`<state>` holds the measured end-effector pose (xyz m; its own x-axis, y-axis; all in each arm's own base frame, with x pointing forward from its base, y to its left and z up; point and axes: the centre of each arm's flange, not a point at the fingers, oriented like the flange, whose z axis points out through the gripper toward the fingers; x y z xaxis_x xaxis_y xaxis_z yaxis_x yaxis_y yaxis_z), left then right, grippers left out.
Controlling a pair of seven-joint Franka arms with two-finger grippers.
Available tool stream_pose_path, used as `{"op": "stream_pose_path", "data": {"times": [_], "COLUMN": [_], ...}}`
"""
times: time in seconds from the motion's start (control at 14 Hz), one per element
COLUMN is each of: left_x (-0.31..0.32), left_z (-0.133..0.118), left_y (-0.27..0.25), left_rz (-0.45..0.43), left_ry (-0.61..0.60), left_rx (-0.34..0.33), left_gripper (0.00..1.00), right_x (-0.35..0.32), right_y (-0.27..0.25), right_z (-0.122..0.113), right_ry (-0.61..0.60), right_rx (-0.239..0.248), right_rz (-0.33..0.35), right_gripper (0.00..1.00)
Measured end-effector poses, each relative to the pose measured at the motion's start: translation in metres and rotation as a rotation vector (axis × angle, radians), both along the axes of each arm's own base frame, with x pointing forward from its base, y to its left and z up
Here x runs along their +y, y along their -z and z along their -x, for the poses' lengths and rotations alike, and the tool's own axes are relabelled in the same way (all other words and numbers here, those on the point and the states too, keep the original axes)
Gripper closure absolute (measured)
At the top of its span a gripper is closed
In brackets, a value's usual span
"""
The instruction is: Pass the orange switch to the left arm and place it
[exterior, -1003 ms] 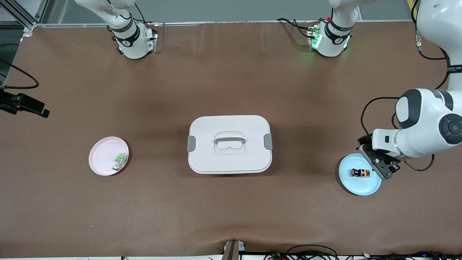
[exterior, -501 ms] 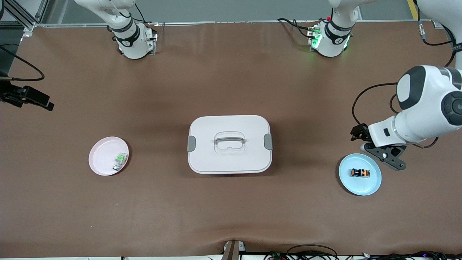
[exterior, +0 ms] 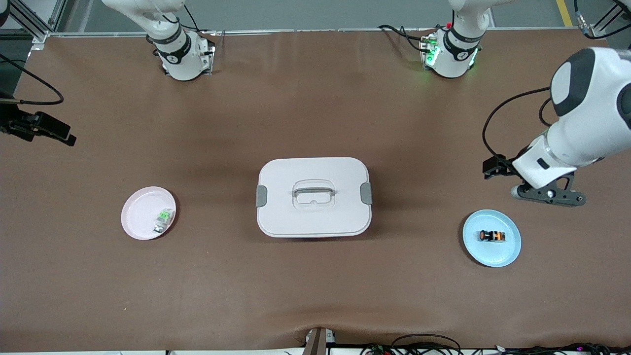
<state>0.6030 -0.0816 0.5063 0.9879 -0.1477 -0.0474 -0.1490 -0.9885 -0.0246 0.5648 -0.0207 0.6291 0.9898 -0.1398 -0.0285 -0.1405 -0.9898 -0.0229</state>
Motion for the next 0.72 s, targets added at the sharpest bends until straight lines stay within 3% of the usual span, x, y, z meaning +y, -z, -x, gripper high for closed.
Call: {"op": "stream_pose_path", "data": {"times": [0.43, 0.72], "left_x": [0.018, 0.036], "left_z": [0.012, 0.011], "left_y": [-0.062, -0.071], "left_rz": [-0.022, -0.022], "left_ry": [-0.046, -0.077], "left_rx": [-0.043, -0.046], "left_gripper": [0.0, 0.0], "right_x": [0.0, 0.0], "right_y": [0.0, 0.0], "right_z": [0.0, 0.0], "right_ry": [0.0, 0.0], "right_rx": [0.0, -0.005], "right_rz": [0.0, 0.0], "right_gripper": [0.0, 0.0]}}
